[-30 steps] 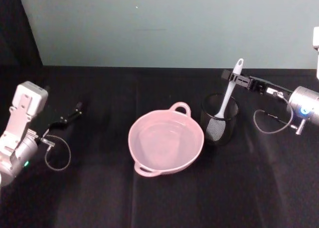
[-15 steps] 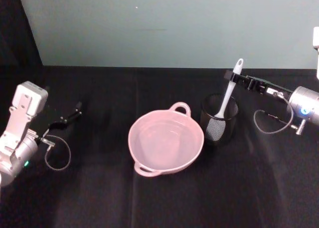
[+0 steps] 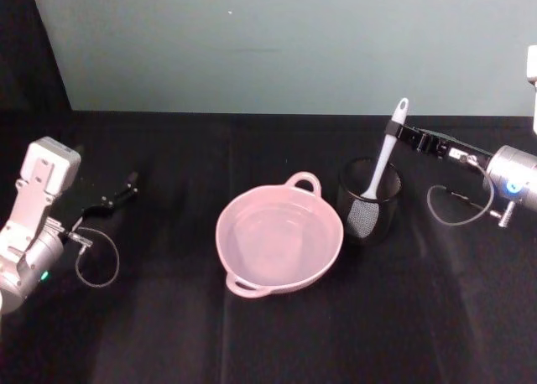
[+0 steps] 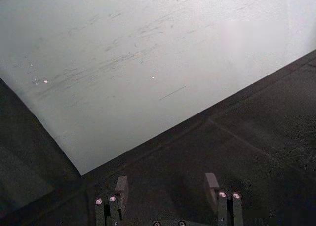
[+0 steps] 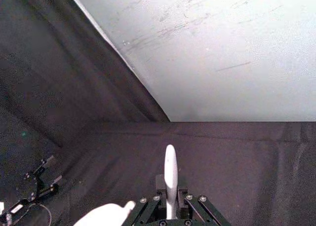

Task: Use the one hand to pick up the spoon and stir the clear water in the bowl.

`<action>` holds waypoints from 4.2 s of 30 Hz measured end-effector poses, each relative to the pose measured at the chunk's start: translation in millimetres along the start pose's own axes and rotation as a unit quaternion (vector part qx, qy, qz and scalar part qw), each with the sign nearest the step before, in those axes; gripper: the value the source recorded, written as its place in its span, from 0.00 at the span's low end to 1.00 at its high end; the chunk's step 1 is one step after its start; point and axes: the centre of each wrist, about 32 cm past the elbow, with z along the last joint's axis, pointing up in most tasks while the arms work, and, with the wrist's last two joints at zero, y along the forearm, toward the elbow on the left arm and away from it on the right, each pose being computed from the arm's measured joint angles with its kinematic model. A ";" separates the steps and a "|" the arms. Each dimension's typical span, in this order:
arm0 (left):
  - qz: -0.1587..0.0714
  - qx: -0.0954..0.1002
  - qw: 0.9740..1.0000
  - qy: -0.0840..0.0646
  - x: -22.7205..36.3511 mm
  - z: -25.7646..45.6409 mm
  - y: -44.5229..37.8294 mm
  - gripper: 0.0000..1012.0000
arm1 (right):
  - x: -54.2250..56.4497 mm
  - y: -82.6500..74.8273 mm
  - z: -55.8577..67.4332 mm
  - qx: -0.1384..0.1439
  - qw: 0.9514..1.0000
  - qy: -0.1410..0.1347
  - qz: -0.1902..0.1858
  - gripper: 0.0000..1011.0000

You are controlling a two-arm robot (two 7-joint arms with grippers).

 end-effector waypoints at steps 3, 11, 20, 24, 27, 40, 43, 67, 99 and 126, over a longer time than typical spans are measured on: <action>0.000 0.000 1.000 0.000 0.0 0.0 0.0 1.00 | 0.0 0.0 0.0 0.000 1.000 0.000 0.000 0.12; 0.000 0.000 1.000 0.000 0.0 0.0 0.0 1.00 | -24.5 -12.3 12.5 0.030 0.991 -0.129 -0.011 0.12; 0.000 0.000 1.000 0.000 0.0 0.0 0.0 1.00 | -66.5 -31.7 49.8 0.068 0.963 -0.259 -0.001 0.12; 0.000 0.000 1.000 0.000 0.0 0.0 0.0 1.00 | -82.2 -35.7 64.6 0.082 0.956 -0.281 0.012 0.12; 0.000 0.000 1.000 0.000 0.0 0.0 0.0 1.00 | -93.6 -35.3 74.5 0.089 0.954 -0.285 0.029 0.12; 0.000 0.000 1.000 0.000 0.0 0.0 0.0 1.00 | -111.6 3.9 46.1 0.090 0.956 -0.236 0.148 0.12; 0.000 0.000 1.000 0.000 0.0 0.0 0.0 1.00 | -104.7 16.9 23.8 0.084 0.957 -0.223 0.168 0.12; 0.000 0.000 1.000 0.000 0.0 0.0 0.0 1.00 | -93.2 45.6 -71.5 0.064 0.931 -0.280 0.225 0.12; 0.000 0.000 1.000 0.000 0.0 0.0 0.0 1.00 | -82.4 20.1 -85.5 0.086 0.942 -0.270 0.182 0.12; 0.000 0.000 1.000 0.000 0.0 0.0 0.0 1.00 | -75.7 86.4 -95.9 0.164 0.936 -0.296 0.100 0.12</action>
